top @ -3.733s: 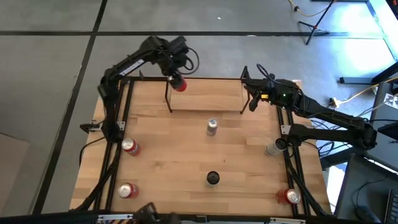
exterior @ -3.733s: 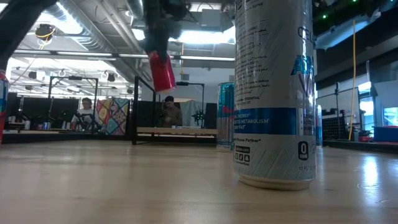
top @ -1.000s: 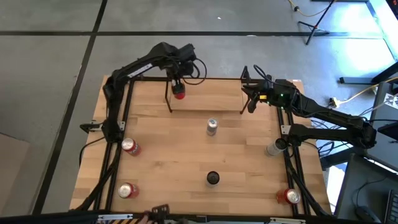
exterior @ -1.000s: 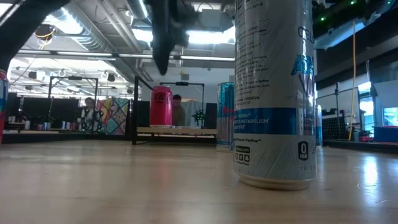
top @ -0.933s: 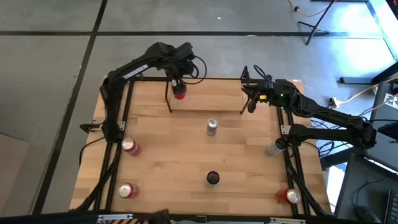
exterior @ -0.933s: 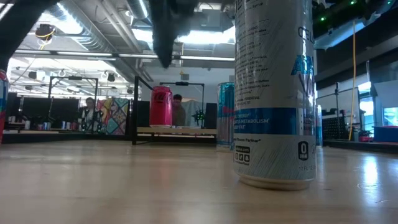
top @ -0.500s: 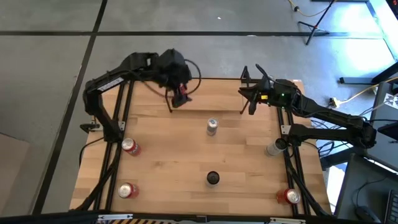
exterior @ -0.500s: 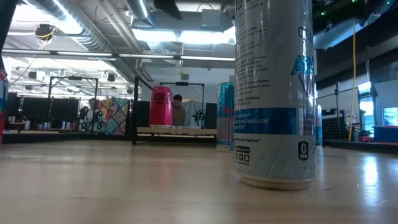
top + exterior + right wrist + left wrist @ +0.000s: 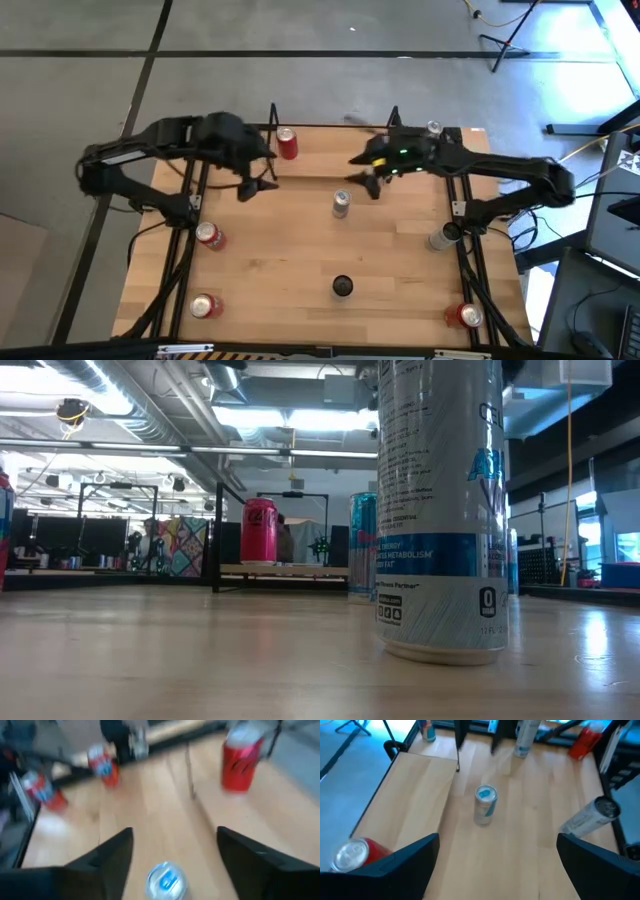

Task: Place canned beverage on shelf
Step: Put the bottom blue soda can on the shelf

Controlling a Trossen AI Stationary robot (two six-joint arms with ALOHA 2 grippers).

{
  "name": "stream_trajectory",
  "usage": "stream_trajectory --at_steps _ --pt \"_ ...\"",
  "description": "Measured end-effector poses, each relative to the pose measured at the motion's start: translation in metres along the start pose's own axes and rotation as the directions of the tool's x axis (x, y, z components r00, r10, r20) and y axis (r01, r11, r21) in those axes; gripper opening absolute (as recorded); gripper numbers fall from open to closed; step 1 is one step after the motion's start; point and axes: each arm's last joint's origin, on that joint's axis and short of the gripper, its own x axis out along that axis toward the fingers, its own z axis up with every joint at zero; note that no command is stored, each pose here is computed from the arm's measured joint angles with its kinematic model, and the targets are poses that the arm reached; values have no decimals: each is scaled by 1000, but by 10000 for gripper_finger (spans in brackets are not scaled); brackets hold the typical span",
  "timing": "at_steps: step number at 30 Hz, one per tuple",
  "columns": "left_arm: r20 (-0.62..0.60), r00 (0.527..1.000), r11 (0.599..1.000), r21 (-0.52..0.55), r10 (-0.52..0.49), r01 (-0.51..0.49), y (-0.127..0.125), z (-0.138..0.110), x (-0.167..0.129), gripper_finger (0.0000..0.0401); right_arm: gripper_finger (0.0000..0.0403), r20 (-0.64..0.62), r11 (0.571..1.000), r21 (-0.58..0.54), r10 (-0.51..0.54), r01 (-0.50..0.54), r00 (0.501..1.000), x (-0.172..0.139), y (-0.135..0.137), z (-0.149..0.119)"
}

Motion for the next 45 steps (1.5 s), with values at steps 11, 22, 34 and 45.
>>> stream_trajectory --at_steps 11,22,34,45 --pt "77 996 998 -47 -37 41 -4 -35 -10 391 386 -360 999 21 -22 32 933 53 9 6" --pt "74 997 997 -68 -37 42 -5 -35 -8 391 381 -439 996 -87 -39 1 898 78 10 -10" --pt "72 997 997 -60 -37 41 -5 -35 -8 391 374 -509 975 -220 -146 35 848 101 15 -29" --pt "72 997 999 -43 -28 31 -4 -35 -8 391 204 -517 970 -239 -173 52 838 100 14 -30"
